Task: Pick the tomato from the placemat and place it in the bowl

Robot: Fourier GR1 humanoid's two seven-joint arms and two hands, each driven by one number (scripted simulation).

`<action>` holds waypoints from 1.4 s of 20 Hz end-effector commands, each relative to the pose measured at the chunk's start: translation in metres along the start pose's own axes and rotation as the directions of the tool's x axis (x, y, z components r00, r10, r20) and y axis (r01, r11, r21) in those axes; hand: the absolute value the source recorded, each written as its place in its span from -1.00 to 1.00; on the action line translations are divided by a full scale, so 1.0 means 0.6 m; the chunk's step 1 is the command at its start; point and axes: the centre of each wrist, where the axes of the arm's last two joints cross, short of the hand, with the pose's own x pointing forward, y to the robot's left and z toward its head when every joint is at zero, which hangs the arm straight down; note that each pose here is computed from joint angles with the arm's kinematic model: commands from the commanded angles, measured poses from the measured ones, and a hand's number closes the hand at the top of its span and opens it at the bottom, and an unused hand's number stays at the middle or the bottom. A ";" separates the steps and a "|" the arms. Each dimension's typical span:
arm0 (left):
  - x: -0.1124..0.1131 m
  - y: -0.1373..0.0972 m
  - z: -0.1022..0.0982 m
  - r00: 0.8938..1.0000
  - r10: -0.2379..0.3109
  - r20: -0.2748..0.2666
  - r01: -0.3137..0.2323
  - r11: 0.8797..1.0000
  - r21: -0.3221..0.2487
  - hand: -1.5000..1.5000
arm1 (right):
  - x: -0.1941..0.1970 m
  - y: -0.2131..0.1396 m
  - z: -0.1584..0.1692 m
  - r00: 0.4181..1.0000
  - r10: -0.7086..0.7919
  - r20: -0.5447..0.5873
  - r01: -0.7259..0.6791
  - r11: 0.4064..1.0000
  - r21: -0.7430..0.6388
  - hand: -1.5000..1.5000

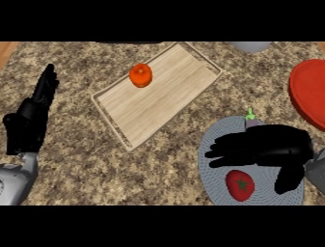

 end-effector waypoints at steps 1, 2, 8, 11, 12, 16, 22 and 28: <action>0.016 0.014 -0.014 1.000 0.014 0.008 -0.014 1.000 0.008 0.00 | -0.035 0.036 -0.040 1.000 -0.003 0.024 0.000 0.989 0.145 -1.00; -0.015 -0.018 0.002 1.000 -0.002 0.004 0.002 1.000 0.027 0.00 | -0.016 0.054 -0.033 0.999 -0.002 0.038 -0.004 0.986 0.164 -1.00; -0.002 0.012 0.004 1.000 -0.011 -0.010 0.011 1.000 0.001 0.00 | -0.042 0.058 -0.060 1.000 -0.001 0.030 -0.003 0.990 0.142 -1.00; 0.003 0.001 -0.015 1.000 -0.003 -0.008 0.003 1.000 0.028 0.00 | -0.048 0.080 -0.067 1.000 -0.017 0.010 0.015 0.988 0.154 -1.00; 0.016 0.009 0.000 1.000 -0.018 -0.002 0.018 1.000 0.021 0.00 | -0.048 0.059 -0.077 1.000 -0.008 0.019 0.004 0.987 0.160 -1.00; -0.014 -0.001 0.033 1.000 -0.013 -0.016 0.013 1.000 0.010 0.00 | -0.046 0.107 -0.077 0.999 -0.019 0.031 0.013 0.985 0.172 -1.00; 0.010 -0.012 -0.005 1.000 -0.005 -0.004 0.005 1.000 0.018 0.00 | -0.077 0.125 -0.121 0.997 0.058 0.057 -0.069 0.976 0.207 1.00; 0.019 -0.010 0.024 1.000 0.022 -0.011 -0.022 1.000 -0.001 0.00 | -0.098 0.130 -0.118 0.989 0.079 0.128 -0.095 0.988 0.125 1.00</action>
